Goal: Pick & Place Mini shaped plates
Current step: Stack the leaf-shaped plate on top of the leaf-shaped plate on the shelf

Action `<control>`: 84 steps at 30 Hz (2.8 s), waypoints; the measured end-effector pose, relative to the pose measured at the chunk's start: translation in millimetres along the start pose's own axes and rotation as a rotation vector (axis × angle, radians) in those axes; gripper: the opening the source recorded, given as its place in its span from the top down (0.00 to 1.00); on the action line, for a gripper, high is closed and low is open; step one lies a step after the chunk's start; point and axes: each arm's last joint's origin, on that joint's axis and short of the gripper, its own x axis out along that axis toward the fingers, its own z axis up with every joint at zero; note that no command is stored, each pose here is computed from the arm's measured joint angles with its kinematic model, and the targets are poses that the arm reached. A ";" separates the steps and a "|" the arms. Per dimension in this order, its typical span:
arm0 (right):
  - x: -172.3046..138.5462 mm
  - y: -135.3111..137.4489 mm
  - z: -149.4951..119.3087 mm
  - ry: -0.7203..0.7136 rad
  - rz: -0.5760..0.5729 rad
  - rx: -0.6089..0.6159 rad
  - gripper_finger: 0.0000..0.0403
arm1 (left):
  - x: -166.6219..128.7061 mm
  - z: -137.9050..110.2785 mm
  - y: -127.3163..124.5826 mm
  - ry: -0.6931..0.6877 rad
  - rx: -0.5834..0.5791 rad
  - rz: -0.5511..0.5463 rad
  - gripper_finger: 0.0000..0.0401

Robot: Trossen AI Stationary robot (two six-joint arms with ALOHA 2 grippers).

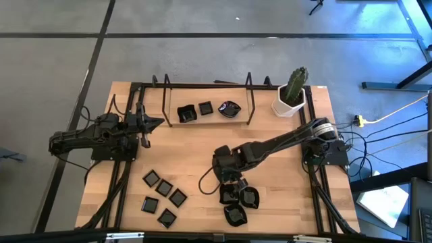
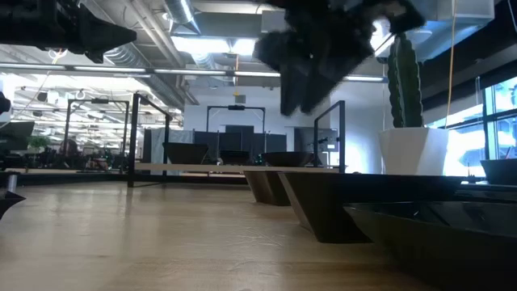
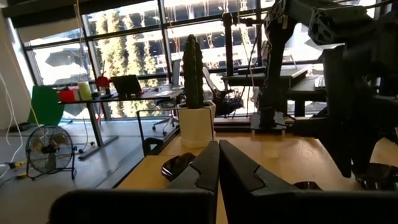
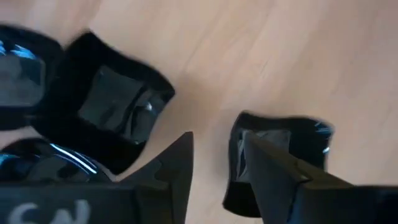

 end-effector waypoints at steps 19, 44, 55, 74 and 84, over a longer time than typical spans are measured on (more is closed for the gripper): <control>9.0 5.5 3.0 -0.003 0.008 0.023 0.61 | 0.0 -0.2 0.0 0.002 -0.012 0.000 0.97; 6.9 19.2 -12.6 0.169 0.165 0.182 0.61 | 0.0 -1.1 -0.1 0.012 -0.010 -0.001 0.98; 0.7 67.4 -13.1 0.301 0.189 0.415 0.61 | 0.0 -2.9 -0.3 0.030 -0.007 -0.003 0.98; -0.2 90.5 -19.4 0.359 0.020 0.536 0.61 | 0.0 -3.0 -0.3 0.031 -0.026 -0.003 0.98; 31.3 96.1 -47.6 0.423 0.033 0.569 0.61 | -0.1 -3.1 -0.3 0.032 -0.026 -0.003 0.98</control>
